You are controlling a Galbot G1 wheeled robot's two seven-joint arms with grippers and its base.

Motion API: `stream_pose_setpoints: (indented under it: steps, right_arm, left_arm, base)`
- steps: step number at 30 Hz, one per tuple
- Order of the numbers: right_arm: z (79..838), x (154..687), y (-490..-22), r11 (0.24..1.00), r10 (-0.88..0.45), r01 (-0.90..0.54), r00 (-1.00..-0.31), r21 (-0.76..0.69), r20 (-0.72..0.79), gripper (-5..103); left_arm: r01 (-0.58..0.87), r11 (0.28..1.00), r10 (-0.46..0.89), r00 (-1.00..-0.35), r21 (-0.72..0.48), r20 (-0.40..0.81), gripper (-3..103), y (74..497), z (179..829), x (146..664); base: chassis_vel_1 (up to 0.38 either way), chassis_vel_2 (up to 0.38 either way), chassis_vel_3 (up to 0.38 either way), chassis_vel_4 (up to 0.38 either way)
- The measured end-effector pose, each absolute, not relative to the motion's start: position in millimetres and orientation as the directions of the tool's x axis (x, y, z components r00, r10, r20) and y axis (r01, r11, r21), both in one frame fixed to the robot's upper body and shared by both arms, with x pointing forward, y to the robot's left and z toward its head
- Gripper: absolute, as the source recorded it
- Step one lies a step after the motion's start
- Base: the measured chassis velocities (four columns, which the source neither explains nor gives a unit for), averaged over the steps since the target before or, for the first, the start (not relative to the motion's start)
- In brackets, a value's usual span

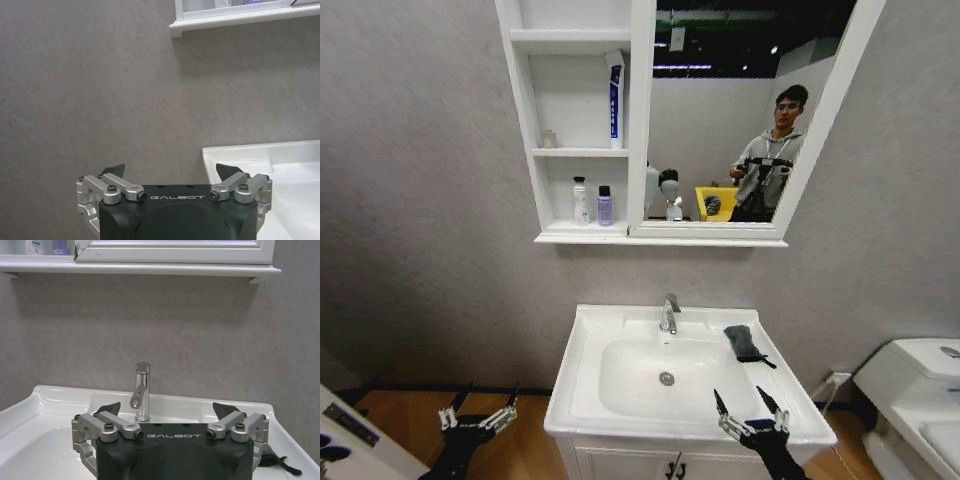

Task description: Move facial cleanser and shampoo from washbasin to cabinet, then wipe washbasin with towel.

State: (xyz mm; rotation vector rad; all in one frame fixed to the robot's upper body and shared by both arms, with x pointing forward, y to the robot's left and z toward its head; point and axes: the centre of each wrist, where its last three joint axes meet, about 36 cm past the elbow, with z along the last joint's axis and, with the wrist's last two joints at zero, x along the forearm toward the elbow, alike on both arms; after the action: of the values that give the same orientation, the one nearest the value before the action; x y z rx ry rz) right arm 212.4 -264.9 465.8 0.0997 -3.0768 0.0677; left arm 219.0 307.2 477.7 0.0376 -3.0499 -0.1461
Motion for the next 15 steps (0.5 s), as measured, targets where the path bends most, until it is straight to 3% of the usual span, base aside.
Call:
stream_pose_setpoints:
  steps: [15]
  right_arm:
    - [469.5, 214.6, -264.6, 0.995, -0.083, -0.087, -0.994, -0.046, 0.073, 100]
  left_arm:
    - [-0.02, 0.995, -0.029, -0.996, 0.096, 0.087, 100, 307.2, 477.7, 219.0]
  base:
    - [0.0, 0.0, 0.0, 0.0]
